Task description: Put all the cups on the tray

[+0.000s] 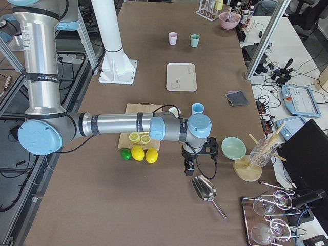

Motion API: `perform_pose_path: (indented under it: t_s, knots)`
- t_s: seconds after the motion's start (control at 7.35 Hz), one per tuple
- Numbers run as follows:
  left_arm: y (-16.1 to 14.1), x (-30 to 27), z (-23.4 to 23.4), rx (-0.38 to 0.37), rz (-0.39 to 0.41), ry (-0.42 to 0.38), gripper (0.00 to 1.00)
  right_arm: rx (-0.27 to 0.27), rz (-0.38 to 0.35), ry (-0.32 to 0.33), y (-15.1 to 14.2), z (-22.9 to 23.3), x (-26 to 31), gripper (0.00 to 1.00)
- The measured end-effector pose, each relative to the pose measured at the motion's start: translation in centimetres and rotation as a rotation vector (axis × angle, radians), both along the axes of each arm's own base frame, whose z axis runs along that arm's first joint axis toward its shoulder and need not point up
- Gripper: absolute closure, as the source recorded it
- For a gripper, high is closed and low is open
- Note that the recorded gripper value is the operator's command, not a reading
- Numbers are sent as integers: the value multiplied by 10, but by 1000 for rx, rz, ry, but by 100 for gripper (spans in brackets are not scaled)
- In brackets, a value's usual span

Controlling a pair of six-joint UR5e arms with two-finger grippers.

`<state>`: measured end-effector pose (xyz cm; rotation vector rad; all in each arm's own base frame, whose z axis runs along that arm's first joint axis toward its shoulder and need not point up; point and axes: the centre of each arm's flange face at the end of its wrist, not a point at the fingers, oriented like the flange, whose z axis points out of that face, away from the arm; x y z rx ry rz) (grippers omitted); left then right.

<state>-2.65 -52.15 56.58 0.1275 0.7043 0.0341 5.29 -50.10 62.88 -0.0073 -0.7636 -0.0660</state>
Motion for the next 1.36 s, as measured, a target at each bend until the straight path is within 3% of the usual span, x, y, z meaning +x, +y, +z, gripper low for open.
perform_pose_path:
  t_s: [1.36]
  knots:
    - [-6,6,-17,24,3,10,2,10,0,6,-3,-5,0,0]
